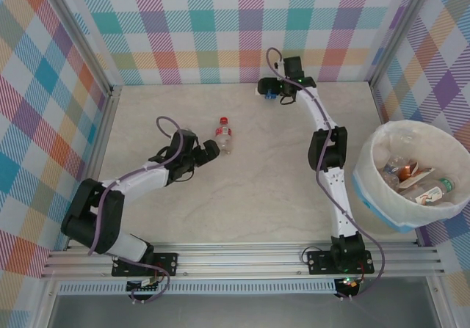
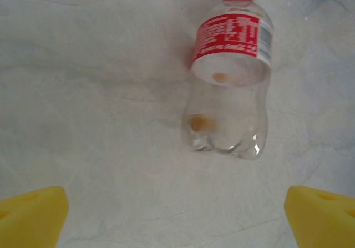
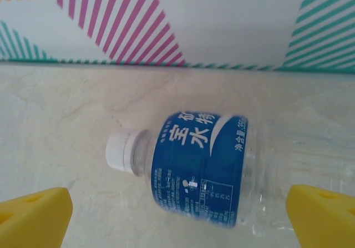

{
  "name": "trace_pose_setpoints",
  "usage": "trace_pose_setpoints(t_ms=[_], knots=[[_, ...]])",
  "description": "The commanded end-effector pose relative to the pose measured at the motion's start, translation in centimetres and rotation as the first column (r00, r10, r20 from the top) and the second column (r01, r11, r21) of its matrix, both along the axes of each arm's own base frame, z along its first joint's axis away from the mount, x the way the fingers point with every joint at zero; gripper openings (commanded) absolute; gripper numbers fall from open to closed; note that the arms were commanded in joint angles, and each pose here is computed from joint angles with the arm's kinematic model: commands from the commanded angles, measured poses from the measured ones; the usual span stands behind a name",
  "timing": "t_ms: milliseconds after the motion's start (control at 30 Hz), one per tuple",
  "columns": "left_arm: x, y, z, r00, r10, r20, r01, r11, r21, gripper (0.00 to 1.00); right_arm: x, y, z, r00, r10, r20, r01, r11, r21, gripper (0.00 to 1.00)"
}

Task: Put the plastic bottles in the bin

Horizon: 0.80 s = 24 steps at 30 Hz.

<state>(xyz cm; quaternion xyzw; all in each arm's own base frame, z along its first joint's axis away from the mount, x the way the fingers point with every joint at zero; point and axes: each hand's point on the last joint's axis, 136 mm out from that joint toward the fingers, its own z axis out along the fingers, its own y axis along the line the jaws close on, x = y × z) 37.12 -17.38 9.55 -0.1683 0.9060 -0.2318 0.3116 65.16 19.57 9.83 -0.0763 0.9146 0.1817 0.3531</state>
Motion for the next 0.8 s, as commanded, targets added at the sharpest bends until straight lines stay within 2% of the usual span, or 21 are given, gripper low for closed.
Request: trace_pose_setpoints(t_ms=[0,167,267,433,667,767], knots=[[1.9,-0.5,1.0,0.998,-0.045,0.035,0.045,0.999,0.014,1.00,-4.2,2.4,3.0,0.990,0.120,-0.074,-0.117,0.992,0.039,0.98],[3.3,-0.3,0.0,0.998,-0.059,0.032,0.056,0.995,0.080,1.00,-9.8,5.3,8.4,0.965,0.262,-0.020,-0.259,0.960,0.109,0.98],[4.3,-0.1,-0.9,0.997,-0.081,0.015,0.078,0.988,0.135,1.00,-10.4,4.6,10.1,0.977,0.208,0.043,-0.212,0.969,0.129,0.99],[6.2,0.9,-2.4,0.996,-0.069,-0.051,0.081,0.958,0.276,1.00,-7.1,2.6,7.4,1.000,-0.007,0.013,0.006,0.996,0.094,1.00],[7.9,2.0,-3.9,0.995,-0.018,-0.101,0.055,0.926,0.372,1.00,0.3,3.6,5.5,0.989,-0.048,0.138,0.040,0.998,0.056,1.00],[7.9,2.7,-4.9,0.990,0.016,-0.138,0.043,0.910,0.412,1.00,2.5,3.8,4.3,0.981,-0.052,0.189,0.043,0.998,0.049,1.00]])
